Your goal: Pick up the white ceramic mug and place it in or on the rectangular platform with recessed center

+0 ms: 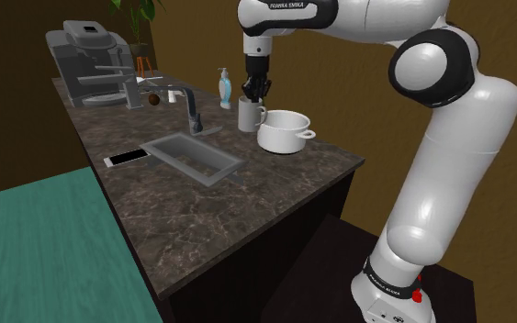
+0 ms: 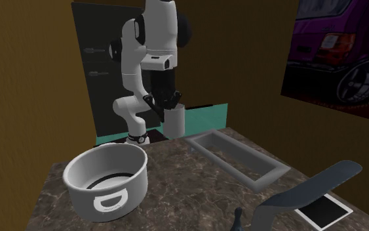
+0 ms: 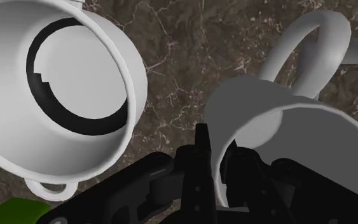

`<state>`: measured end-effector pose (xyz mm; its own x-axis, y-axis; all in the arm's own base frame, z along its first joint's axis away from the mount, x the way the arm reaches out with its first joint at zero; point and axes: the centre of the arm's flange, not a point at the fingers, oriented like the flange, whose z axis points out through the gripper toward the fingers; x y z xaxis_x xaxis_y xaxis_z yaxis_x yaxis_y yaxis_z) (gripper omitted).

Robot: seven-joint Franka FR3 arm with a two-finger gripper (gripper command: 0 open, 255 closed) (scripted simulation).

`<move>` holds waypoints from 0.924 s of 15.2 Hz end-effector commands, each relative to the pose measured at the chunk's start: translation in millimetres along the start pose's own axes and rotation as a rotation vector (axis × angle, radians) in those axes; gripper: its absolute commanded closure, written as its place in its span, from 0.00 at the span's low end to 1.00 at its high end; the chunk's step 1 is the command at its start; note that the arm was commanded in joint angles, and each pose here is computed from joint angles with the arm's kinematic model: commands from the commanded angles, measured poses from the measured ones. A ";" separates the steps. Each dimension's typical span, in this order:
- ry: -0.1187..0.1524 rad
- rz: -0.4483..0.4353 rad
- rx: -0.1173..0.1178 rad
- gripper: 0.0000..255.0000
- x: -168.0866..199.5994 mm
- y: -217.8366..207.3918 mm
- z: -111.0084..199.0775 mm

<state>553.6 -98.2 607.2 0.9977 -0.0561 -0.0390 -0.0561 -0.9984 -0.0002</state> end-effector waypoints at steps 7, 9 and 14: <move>0.000 0.000 0.000 1.00 32.7 -70.0 -19.5; 0.000 0.000 0.000 1.00 44.2 -93.4 -23.3; 0.000 0.000 0.000 1.00 73.1 -152.0 -32.8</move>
<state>630.9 38.2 636.0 0.9977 -0.0551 -0.0388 -0.0552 -0.9985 0.0003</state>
